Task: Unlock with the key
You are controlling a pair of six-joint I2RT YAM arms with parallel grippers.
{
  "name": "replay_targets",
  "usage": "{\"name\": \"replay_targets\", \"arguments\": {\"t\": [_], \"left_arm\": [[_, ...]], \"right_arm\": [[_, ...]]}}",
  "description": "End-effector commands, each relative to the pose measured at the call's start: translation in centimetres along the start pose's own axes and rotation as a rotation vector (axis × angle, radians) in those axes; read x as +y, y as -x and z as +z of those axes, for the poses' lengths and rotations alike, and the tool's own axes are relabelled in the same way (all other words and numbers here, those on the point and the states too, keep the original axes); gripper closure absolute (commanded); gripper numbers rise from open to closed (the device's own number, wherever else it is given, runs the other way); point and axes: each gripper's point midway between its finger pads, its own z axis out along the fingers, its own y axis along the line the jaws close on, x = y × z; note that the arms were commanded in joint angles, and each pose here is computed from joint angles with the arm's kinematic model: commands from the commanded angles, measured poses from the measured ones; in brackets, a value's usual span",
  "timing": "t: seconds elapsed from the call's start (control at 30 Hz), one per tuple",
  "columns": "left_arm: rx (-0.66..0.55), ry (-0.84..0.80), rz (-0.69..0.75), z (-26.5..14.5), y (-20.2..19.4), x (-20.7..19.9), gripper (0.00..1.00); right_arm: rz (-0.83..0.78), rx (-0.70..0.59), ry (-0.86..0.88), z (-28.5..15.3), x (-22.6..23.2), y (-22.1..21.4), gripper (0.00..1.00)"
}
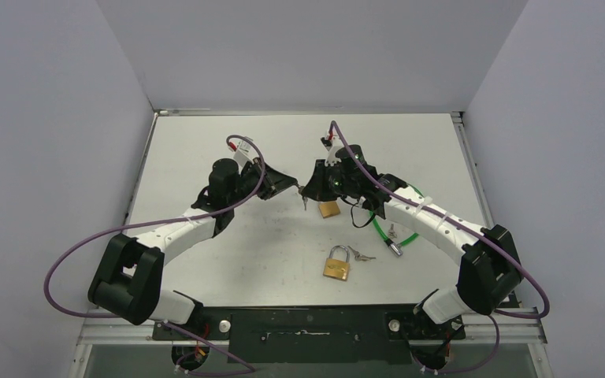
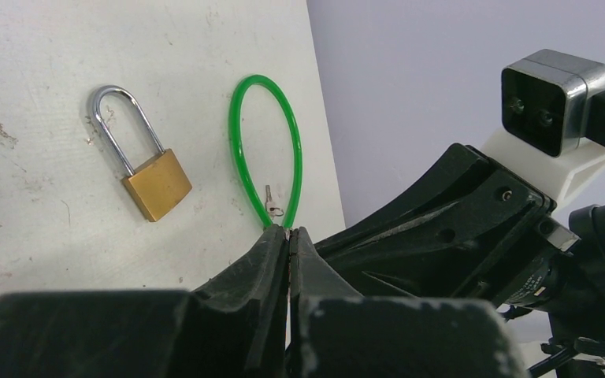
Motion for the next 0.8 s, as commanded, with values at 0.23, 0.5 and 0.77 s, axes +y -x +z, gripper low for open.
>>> {"name": "replay_targets", "arguments": {"t": [0.23,0.5,0.77], "left_arm": [[-0.029,-0.11,0.206,-1.0,1.3,-4.2,1.0],[0.036,-0.255,0.461,-2.9,0.7,-8.5,1.0],[0.117,-0.506,0.643,-6.1,-0.6,-14.5,1.0]], "right_arm": [[-0.018,-0.124,0.054,-2.0,1.9,3.2,0.26],[-0.06,-0.255,0.276,-5.3,4.9,5.5,0.24],[-0.066,-0.366,0.502,-9.4,8.4,6.5,0.27]]}}
